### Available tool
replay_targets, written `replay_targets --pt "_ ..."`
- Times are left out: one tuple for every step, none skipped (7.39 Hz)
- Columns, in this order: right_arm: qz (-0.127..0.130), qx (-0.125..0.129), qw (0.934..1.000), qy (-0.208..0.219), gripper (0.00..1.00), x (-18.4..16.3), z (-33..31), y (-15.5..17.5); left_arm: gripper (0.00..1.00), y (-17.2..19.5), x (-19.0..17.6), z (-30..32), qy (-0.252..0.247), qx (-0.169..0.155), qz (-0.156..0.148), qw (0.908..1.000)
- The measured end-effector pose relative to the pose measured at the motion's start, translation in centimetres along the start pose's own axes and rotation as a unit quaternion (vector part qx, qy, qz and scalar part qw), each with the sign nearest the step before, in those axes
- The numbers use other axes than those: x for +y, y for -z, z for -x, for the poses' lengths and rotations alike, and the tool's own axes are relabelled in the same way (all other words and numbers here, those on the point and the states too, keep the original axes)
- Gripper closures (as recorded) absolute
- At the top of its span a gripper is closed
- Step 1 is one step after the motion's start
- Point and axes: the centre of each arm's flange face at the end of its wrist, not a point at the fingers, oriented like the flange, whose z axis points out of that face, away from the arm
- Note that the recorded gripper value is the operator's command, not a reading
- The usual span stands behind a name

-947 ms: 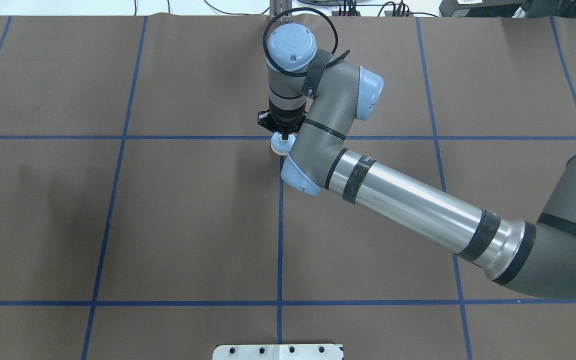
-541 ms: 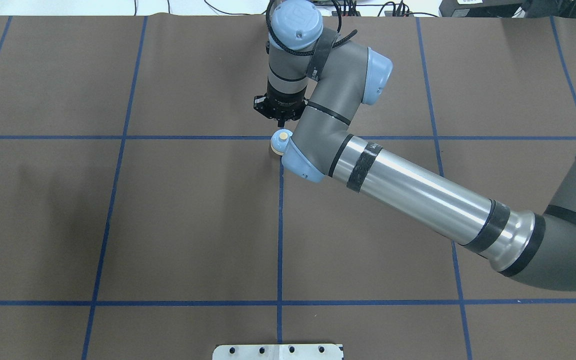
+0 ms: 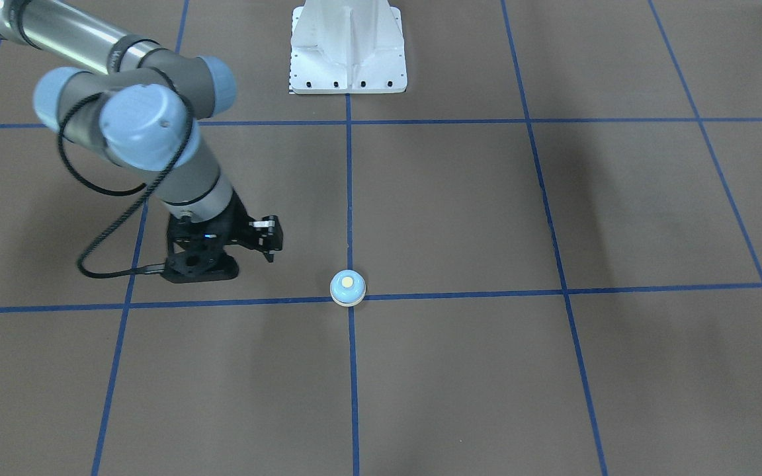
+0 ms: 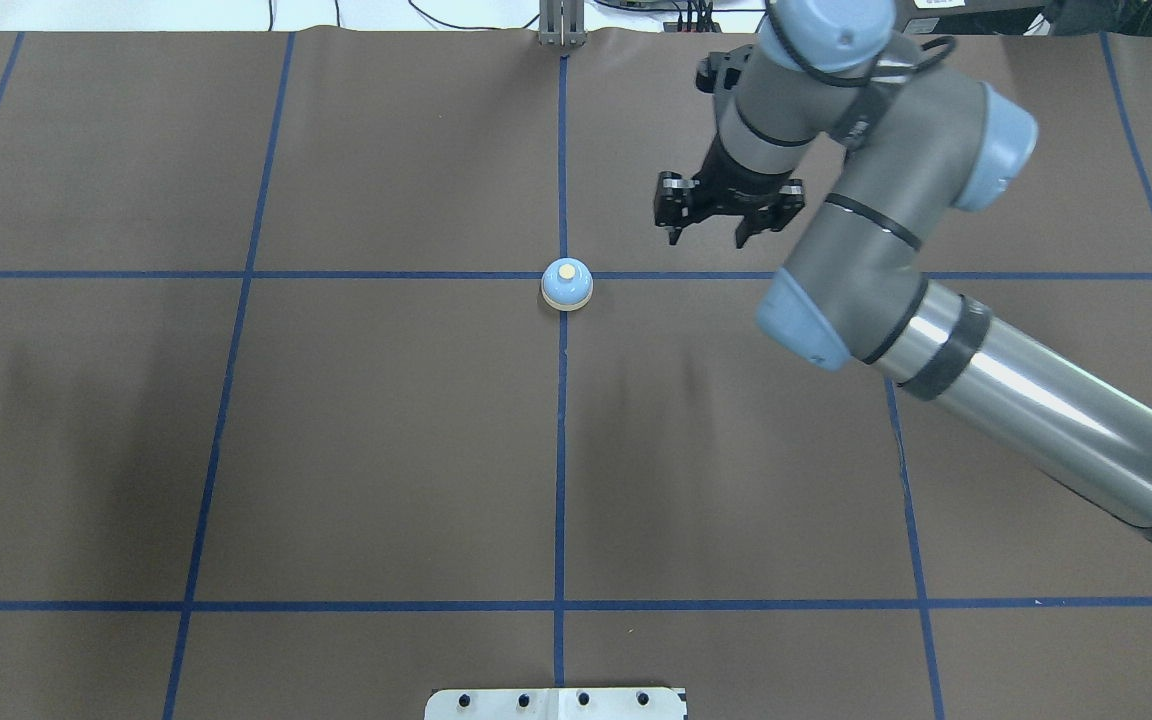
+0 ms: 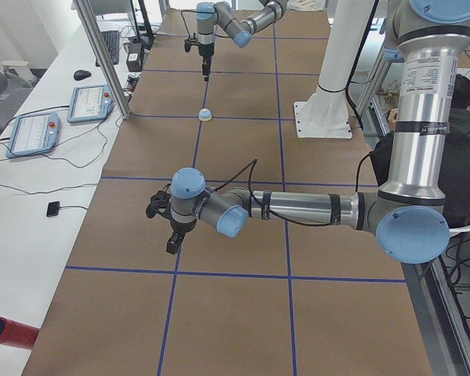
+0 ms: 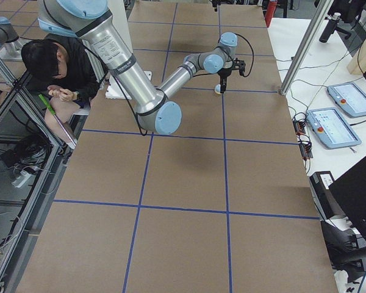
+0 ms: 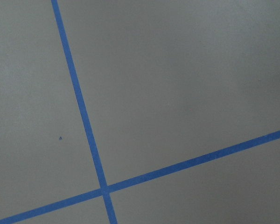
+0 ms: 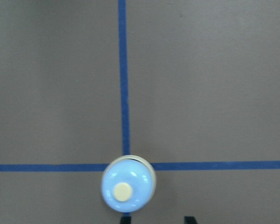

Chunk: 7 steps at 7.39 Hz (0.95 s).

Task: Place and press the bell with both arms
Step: 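Raise the right gripper off the bell and withdraw it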

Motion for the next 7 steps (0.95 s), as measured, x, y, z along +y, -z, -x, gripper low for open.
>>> replay_targets --pt "0.002 0.009 0.9997 0.023 0.0 0.4 -5.8 0.6 0.01 0.6 1.4 1.1 0.002 0.0 0.001 1.0" --pt "0.005 0.022 0.9986 0.047 0.0 0.7 -11.0 0.8 0.01 1.1 3.0 2.2 0.001 -0.002 0.007 1.0" --pt "0.011 0.034 0.9969 0.071 0.0 1.1 -15.9 0.9 0.01 2.3 4.2 3.7 -0.007 -0.01 0.019 0.9997" --pt "0.019 0.04 0.9952 0.087 0.0 1.4 -20.6 1.2 0.01 4.5 4.8 5.2 -0.013 -0.019 0.038 0.999" --pt "0.028 0.041 0.994 0.098 0.0 1.8 -25.6 2.0 0.01 7.0 5.0 5.7 -0.008 -0.023 0.061 0.9979" --pt "0.034 0.04 0.9929 0.107 0.0 2.5 -31.1 3.2 0.0 9.0 5.2 5.2 0.001 -0.021 0.08 0.9966" --pt "0.039 0.039 0.9919 0.115 0.0 3.7 -36.7 4.3 0.0 10.0 5.5 4.7 0.011 -0.019 0.094 0.9954"
